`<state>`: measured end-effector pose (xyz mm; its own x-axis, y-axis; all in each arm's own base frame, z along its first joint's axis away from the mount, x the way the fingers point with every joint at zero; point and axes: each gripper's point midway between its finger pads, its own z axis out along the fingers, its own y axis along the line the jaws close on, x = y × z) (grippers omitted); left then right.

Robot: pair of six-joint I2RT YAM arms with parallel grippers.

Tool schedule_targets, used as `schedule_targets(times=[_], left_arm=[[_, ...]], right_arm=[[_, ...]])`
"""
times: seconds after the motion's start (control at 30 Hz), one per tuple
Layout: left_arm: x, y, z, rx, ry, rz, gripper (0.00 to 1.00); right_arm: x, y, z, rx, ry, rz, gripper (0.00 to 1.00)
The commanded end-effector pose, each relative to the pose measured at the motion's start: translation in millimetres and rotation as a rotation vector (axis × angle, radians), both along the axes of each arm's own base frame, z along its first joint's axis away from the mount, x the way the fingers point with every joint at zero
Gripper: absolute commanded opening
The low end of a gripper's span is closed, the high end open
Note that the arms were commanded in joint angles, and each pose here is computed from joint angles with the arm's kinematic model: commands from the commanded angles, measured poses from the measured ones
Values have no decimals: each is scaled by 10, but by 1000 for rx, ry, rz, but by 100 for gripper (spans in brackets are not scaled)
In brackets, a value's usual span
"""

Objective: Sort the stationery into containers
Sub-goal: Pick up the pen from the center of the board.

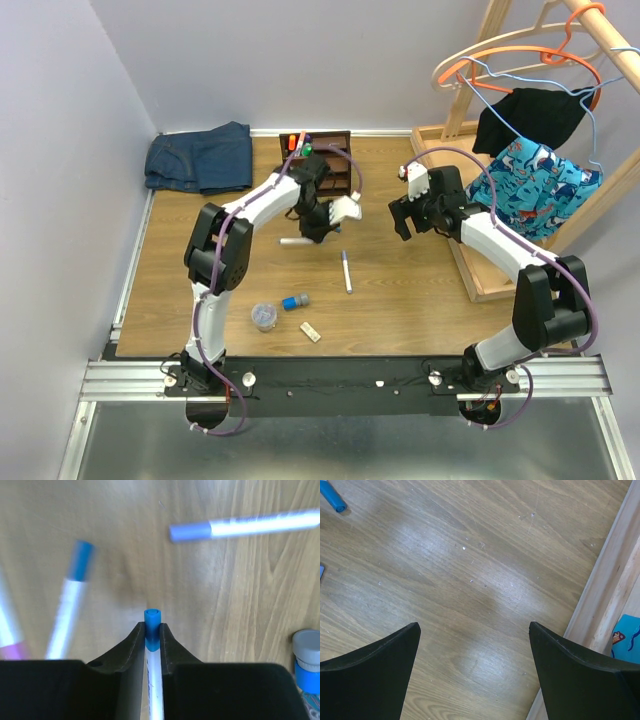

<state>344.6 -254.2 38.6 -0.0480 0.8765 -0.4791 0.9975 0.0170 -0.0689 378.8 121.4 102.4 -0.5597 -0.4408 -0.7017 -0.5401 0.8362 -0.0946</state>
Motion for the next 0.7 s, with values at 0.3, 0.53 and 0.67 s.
schedule_targets(times=[0.3, 0.53, 0.67], left_arm=[[1584, -182, 3034, -918, -450, 288, 20], [2153, 147, 3178, -1162, -501, 426, 19], [2297, 214, 3104, -1193, -503, 454, 19]], right_arm=[[163, 30, 71, -6, -36, -3, 97], [241, 25, 88, -18, -42, -5, 97], [255, 15, 55, -30, -32, -4, 97]])
